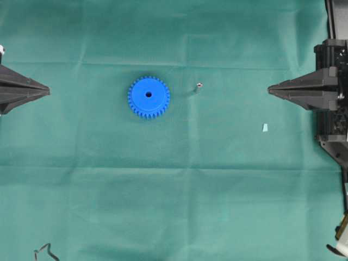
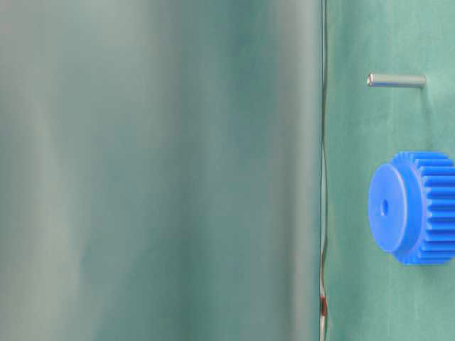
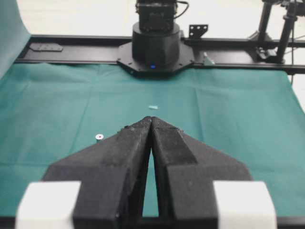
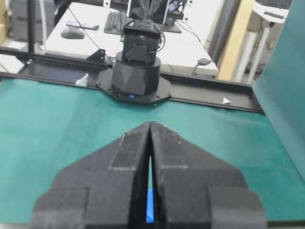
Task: Insert the shaft into the center hole of the gear.
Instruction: 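Move the open right gripper left toward the upright silver shaft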
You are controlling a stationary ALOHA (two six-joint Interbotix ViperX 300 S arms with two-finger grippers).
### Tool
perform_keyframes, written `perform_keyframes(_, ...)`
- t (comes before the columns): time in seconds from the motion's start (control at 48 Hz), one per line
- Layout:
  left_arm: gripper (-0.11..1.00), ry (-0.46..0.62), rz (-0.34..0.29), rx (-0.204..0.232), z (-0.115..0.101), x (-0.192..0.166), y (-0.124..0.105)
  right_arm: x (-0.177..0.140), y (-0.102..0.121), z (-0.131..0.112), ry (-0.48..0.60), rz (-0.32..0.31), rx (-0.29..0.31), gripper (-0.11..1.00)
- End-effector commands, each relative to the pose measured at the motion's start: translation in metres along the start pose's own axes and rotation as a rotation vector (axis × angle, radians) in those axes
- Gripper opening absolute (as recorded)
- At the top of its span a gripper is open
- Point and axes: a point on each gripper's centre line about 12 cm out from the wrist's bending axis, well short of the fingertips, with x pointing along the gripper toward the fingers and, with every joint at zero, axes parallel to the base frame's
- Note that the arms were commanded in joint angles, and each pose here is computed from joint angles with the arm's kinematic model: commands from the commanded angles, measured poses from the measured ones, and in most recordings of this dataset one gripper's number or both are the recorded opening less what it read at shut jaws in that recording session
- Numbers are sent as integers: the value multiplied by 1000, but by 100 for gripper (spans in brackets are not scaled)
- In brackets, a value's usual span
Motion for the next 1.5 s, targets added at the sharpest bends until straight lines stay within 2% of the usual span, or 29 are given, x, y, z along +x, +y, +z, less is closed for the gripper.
perform_keyframes(0.0,0,-15,-5,15,15,5,-1,2,-2,7,-14,-9,-8,3)
perform_keyframes(0.209,0,17,-4,15,12,5,0,7,-6,10,40,-27,-3,3)
perform_keyframes(0.521,0,31,-4,18,11,5,0,21,-16,-8,116,-75,20,5)
perform_keyframes(0.626,0,31,-4,18,11,5,0,30,-21,-22,162,-101,46,22)
perform_keyframes(0.813,0,32,-4,19,10,5,0,50,-30,-54,259,-141,83,79)
perform_keyframes(0.855,0,32,-4,19,10,5,0,56,-33,-65,286,-154,92,88)
perform_keyframes(0.897,0,34,-3,21,10,5,0,61,-36,-75,310,-169,101,93)
perform_keyframes(1.063,0,35,-4,21,9,4,0,75,-51,-113,381,-233,126,83)
perform_keyframes(1.251,0,48,-4,18,8,5,0,85,-62,-149,432,-286,144,84)
perform_keyframes(1.48,0,48,-4,21,8,5,0,94,-68,-176,460,-329,164,83)
